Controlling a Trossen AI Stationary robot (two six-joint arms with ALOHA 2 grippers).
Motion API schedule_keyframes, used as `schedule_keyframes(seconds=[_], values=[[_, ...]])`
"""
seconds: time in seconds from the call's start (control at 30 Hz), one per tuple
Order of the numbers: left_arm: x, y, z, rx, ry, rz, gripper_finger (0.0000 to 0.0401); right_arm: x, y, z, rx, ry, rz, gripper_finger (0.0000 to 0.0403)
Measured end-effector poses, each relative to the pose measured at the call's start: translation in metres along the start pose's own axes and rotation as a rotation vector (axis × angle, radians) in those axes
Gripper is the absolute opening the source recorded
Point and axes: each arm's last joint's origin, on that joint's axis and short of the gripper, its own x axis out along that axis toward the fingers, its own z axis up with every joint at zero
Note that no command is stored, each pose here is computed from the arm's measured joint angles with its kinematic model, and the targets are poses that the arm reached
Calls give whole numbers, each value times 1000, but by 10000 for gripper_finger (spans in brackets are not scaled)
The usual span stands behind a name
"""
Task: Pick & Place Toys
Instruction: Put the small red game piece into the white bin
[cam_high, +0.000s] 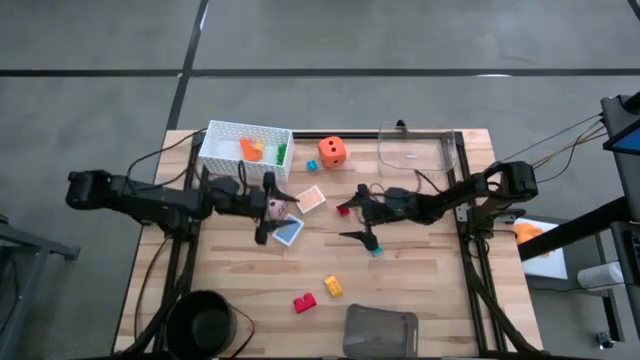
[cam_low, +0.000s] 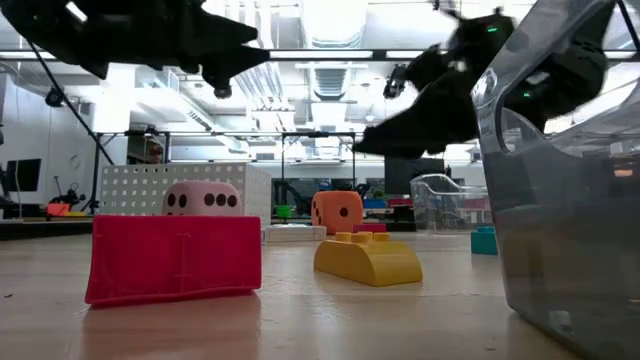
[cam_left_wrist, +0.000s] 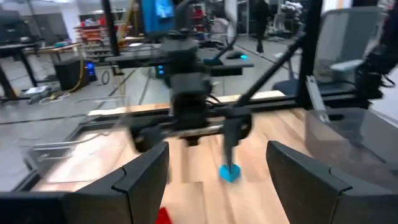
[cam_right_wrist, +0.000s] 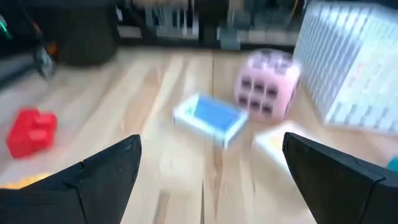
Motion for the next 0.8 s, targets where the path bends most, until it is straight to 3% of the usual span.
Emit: schedule_keyframes(seconds=[0.4, 0.57, 0.8], values=[[3, -9, -12, -1, 92, 36, 270, 25, -21, 28, 1, 509, -52, 389], [3, -9, -15, -2, 102, 39, 270, 22, -29, 30, -36, 606, -48, 389], [2, -7, -17, -1, 112, 97, 270, 20, -41, 25, -46, 632, -64, 389]])
